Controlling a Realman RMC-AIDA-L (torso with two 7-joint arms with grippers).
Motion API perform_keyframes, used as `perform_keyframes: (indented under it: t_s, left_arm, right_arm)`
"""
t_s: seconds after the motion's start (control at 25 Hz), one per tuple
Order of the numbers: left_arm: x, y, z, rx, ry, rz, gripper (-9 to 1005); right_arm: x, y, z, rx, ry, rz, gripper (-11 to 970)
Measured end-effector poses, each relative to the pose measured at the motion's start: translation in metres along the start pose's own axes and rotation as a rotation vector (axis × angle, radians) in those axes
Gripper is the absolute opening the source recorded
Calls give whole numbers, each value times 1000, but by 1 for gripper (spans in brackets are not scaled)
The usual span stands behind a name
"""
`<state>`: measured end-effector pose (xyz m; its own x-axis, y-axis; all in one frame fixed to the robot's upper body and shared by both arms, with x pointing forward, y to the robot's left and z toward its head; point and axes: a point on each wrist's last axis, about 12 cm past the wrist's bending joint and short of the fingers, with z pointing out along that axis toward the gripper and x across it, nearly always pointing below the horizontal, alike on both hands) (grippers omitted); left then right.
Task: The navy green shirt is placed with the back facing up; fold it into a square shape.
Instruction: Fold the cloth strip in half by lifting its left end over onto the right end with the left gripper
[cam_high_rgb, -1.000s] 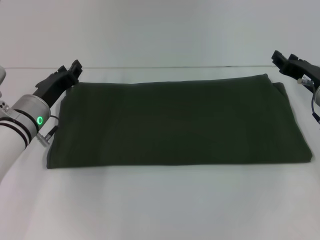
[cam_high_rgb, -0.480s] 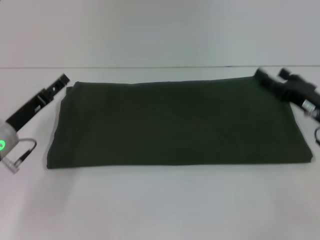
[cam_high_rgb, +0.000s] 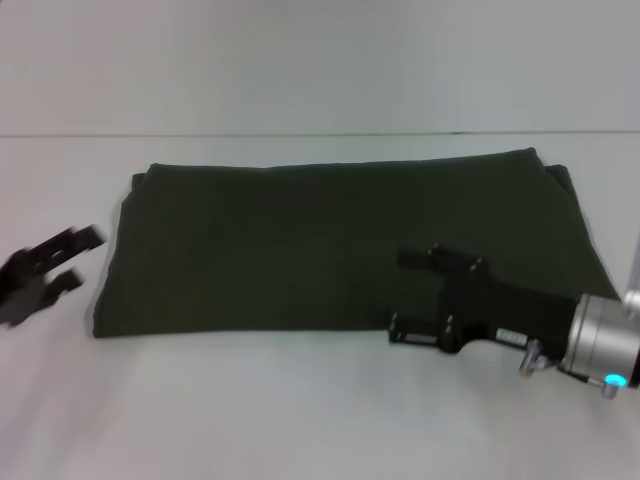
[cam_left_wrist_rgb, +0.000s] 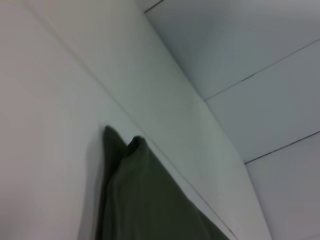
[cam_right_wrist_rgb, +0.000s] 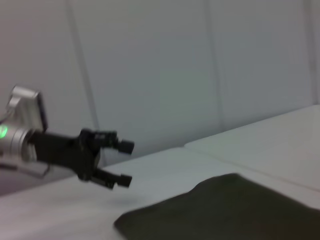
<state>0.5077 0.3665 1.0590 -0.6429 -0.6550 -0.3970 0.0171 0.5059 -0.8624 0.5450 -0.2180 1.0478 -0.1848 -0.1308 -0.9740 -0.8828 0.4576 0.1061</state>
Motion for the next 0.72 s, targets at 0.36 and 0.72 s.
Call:
perform_keyframes:
  t_s: [0.36, 0.72]
  left_arm:
    - [10, 21, -52, -132, 75, -154, 937]
    - [13, 25, -34, -137, 89, -206, 936]
  right_arm:
    - [8, 10, 4, -70, 58, -71, 943]
    - [11, 13, 4, -73, 62, -88, 940]
